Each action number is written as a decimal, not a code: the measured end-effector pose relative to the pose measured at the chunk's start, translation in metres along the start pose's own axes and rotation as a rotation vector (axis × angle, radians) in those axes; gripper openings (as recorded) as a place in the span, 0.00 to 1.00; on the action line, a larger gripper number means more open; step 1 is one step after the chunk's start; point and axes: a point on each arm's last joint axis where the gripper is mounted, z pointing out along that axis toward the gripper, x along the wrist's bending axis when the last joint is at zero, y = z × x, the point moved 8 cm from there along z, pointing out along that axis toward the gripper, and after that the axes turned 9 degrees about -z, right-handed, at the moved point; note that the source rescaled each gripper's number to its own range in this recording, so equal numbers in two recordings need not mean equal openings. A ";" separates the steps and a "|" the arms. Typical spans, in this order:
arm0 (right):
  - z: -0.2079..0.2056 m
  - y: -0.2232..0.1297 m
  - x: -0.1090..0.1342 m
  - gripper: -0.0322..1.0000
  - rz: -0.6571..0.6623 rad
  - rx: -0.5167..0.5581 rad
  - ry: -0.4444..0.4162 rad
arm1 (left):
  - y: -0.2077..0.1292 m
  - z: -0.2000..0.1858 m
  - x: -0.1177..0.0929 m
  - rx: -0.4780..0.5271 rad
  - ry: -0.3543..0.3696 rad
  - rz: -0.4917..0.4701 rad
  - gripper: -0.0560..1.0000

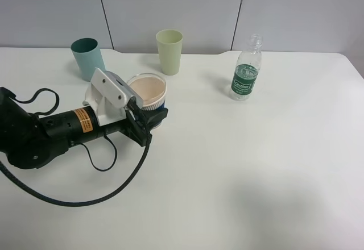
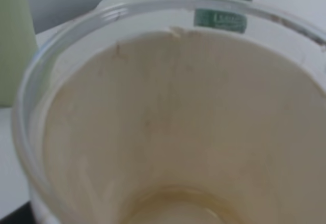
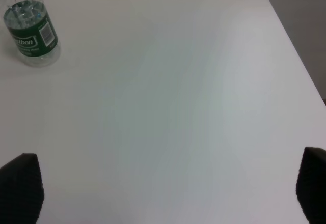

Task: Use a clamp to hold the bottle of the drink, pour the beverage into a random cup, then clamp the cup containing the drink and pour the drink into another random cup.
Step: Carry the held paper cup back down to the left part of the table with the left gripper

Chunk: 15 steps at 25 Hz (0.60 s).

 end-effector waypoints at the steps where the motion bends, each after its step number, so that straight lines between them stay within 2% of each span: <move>1: 0.000 0.000 0.000 1.00 0.000 0.000 0.000 | -0.004 0.002 0.001 0.008 0.000 -0.002 0.09; 9: 0.000 0.000 0.000 1.00 0.000 0.000 0.000 | -0.034 0.010 0.005 0.083 0.000 -0.019 0.09; 15: 0.000 0.000 0.000 1.00 0.000 0.000 0.000 | -0.046 0.011 0.003 0.110 -0.019 0.020 0.09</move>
